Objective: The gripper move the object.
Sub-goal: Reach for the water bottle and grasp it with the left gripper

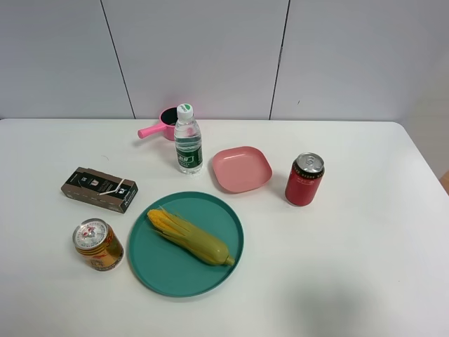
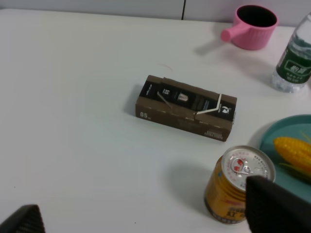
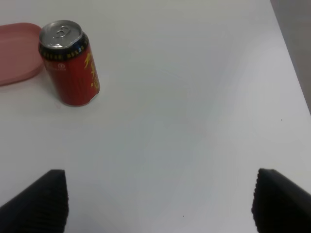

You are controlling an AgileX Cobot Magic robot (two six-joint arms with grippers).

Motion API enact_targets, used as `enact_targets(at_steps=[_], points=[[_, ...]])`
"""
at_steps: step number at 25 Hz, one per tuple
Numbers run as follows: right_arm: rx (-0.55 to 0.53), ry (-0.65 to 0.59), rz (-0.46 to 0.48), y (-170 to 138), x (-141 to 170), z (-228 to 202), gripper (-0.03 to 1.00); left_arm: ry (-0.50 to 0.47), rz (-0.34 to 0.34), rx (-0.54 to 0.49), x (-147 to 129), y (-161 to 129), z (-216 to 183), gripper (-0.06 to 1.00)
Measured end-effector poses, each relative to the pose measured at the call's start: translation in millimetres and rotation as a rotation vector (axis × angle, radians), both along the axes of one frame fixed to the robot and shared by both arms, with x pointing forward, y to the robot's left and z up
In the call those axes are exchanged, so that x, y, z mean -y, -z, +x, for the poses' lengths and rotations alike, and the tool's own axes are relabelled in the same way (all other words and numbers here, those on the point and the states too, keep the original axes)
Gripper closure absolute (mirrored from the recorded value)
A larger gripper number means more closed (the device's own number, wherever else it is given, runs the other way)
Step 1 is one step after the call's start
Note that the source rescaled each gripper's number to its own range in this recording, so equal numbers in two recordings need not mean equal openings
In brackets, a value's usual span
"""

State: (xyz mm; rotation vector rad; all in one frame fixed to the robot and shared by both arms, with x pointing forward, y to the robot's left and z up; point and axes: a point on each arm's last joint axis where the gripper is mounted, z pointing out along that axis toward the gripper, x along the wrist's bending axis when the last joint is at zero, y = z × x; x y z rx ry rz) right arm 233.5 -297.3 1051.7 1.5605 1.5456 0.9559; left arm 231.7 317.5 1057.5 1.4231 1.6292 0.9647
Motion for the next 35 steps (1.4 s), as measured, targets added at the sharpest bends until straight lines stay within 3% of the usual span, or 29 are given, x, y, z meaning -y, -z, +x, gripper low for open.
enact_targets(at_steps=[1,27,30,35], points=[[0.0,0.0,0.0,0.0,0.0,0.0,-0.03,0.0,0.0,0.0,0.0,0.0,0.0,0.09],[0.0,0.0,0.0,0.0,0.0,0.0,-0.03,-0.001,0.002,0.003,-0.1,-0.3,0.1,0.09],[0.0,0.0,0.0,0.0,0.0,0.0,-0.03,-0.013,0.026,0.044,-2.1,-5.8,0.7,0.09],[0.0,0.0,0.0,0.0,0.0,0.0,-0.03,0.016,0.089,0.171,-0.4,-45.7,14.6,0.09]])
